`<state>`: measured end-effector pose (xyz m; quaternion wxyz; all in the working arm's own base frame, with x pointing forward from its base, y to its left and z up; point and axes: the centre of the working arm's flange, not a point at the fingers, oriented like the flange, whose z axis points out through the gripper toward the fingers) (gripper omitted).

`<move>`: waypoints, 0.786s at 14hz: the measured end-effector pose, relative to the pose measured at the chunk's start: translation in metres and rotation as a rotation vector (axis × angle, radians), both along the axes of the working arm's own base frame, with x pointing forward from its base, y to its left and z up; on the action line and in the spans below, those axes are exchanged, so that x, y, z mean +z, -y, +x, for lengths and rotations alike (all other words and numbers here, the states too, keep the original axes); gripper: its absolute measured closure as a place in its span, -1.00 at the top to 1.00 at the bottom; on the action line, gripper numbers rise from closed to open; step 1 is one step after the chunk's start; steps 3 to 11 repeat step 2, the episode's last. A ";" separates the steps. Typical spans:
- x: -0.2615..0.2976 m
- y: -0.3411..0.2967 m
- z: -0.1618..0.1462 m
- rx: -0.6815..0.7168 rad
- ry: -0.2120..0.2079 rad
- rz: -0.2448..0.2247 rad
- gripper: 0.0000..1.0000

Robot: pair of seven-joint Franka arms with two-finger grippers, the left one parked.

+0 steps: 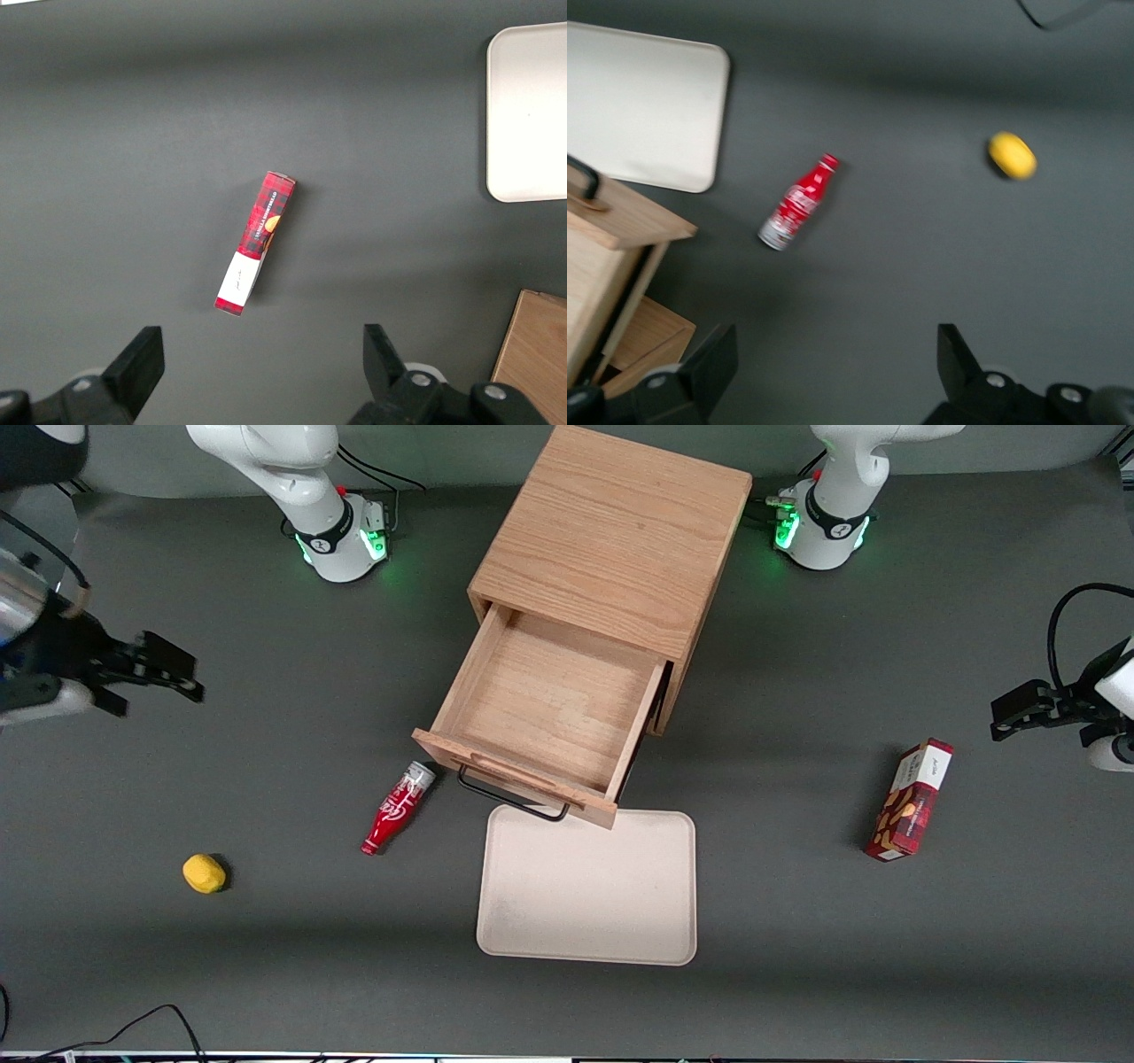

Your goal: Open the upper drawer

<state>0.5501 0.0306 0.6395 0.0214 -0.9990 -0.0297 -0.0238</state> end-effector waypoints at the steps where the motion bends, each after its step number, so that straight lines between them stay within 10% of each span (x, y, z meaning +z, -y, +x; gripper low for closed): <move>1: 0.000 0.010 -0.009 -0.023 -0.004 -0.009 1.00; 11: -0.002 0.014 -0.015 -0.035 -0.009 -0.014 1.00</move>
